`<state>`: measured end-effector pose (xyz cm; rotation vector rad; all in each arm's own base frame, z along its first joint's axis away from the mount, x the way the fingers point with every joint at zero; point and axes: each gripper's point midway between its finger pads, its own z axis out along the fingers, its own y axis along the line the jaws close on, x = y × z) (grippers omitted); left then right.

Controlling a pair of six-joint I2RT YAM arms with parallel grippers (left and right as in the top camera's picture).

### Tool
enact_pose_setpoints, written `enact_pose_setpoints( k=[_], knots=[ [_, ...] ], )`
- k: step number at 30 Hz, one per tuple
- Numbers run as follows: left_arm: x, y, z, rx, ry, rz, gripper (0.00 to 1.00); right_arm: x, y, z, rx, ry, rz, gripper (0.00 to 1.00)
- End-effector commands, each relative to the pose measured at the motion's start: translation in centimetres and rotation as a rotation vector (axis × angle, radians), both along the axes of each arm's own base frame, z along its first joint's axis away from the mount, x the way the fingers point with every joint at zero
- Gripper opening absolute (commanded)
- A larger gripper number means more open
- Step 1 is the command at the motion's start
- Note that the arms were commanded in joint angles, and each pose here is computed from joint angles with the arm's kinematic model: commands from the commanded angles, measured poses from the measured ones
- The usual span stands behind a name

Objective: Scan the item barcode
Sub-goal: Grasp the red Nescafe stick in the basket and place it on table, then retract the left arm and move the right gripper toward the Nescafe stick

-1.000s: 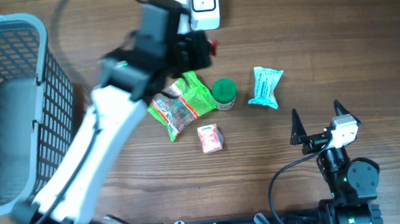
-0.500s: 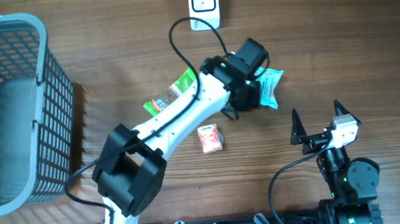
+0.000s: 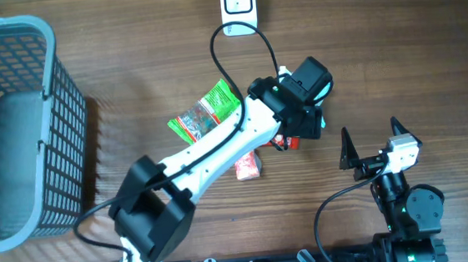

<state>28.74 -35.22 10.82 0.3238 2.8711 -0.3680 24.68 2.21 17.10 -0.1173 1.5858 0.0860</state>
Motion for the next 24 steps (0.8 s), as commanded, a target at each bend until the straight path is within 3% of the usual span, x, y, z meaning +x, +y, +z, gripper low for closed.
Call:
enact_pose_setpoints(
  k=[1,2,3,6,10,11,12,15,18,21,24],
  knots=[
    [1.5,1.7,6.1,-0.072,-0.132,0.053,0.90,0.0,-0.1,0.2,-0.002,-0.009,-0.006,1.00],
    [2.0,2.5,7.3,-0.075,-0.165,0.075,0.91,0.0,-0.1,0.2,-0.002,-0.009,-0.006,1.00],
    [3.0,4.1,9.1,-0.071,-0.222,0.119,1.00,0.0,-0.1,0.2,-0.002,-0.009,-0.006,1.00],
    [5.6,8.9,14.2,-0.063,-0.376,0.248,1.00,0.0,-0.1,0.2,-0.002,-0.009,-0.006,1.00],
    [8.9,17.3,25.0,-0.156,-0.622,0.494,1.00,0.0,-0.1,0.2,-0.003,-0.009,-0.006,1.00],
    [9.9,21.4,31.1,-0.207,-0.765,0.573,1.00,0.0,-0.1,0.2,-0.002,-0.009,-0.006,1.00],
    [10.1,22.9,33.9,-0.221,-0.835,0.589,1.00,0.0,-0.1,0.2,-0.002,-0.009,-0.006,1.00],
    [9.0,29.1,42.8,-0.238,-1.076,0.736,1.00,-0.2,0.8,0.3,0.022,-0.009,0.046,1.00],
    [5.7,35.6,49.8,-0.184,-1.308,0.961,1.00,-0.2,1.4,0.0,0.455,0.077,0.072,1.00],
    [3.3,38.7,52.8,-0.076,-1.428,1.029,1.00,-0.4,3.3,-0.7,0.814,0.218,0.156,1.00],
    [2.8,40.5,52.4,0.064,-1.424,1.059,1.00,-2.2,7.3,2.6,0.731,0.175,0.461,1.00]
  ],
)
